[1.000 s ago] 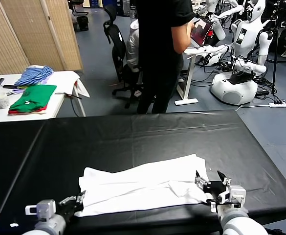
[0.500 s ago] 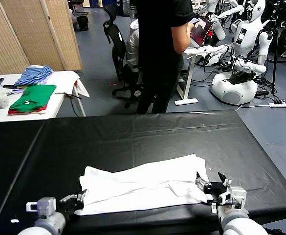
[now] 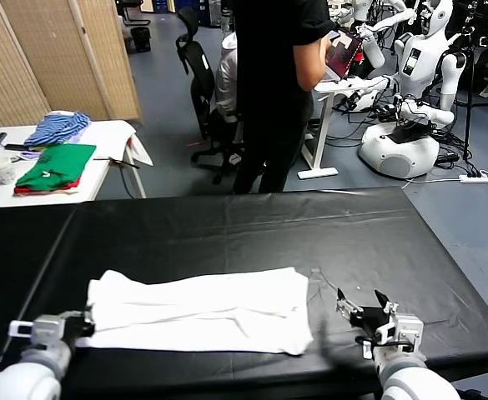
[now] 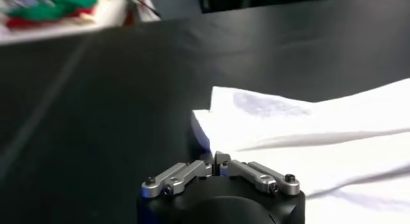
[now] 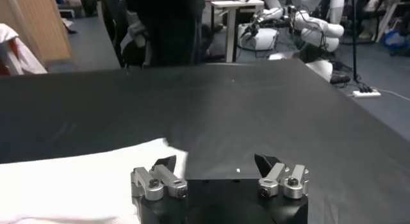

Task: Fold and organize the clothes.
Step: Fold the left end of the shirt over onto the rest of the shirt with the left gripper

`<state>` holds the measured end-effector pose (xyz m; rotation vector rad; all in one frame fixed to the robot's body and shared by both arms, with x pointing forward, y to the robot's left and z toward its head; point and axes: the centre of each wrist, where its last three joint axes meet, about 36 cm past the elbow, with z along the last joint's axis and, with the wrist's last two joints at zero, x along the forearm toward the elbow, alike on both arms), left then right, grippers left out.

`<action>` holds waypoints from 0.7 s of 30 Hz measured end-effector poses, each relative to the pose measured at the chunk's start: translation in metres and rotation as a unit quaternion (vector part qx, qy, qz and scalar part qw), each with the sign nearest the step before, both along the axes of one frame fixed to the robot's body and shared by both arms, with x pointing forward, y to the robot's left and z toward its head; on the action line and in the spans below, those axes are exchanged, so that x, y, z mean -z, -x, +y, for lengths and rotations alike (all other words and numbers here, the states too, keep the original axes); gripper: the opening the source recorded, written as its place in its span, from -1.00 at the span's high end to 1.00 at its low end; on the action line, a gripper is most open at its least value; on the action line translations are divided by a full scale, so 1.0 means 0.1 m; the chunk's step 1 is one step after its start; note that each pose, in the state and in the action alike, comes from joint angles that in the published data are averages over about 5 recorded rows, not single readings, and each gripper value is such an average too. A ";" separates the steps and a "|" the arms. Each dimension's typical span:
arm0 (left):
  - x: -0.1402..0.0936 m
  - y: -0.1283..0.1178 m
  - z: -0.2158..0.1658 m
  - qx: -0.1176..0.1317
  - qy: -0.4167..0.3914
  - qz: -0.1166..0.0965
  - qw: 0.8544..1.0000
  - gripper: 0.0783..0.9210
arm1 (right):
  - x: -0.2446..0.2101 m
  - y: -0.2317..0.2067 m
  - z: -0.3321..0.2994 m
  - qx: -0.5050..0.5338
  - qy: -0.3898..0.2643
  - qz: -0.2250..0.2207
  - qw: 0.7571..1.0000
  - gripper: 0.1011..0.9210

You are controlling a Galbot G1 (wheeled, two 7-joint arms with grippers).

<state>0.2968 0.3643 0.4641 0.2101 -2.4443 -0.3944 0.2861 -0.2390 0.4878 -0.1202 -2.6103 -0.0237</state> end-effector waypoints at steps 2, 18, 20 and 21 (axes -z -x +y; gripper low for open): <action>-0.05 -0.02 0.08 -0.003 -0.016 -0.004 1.000 0.79 | 0.01 -0.01 0.00 0.000 0.000 0.000 1.000 -0.97; -0.63 0.10 -0.43 0.097 0.137 -0.062 0.984 0.79 | 0.09 0.03 0.03 0.009 -0.008 0.016 1.000 -0.97; -0.71 0.10 -0.52 0.119 0.177 -0.067 0.975 0.79 | 0.09 0.05 0.03 0.010 -0.009 0.018 1.000 -0.97; -0.73 0.09 -0.55 0.129 0.195 -0.068 0.970 0.79 | 0.10 0.06 0.03 0.011 -0.009 0.019 1.000 -0.97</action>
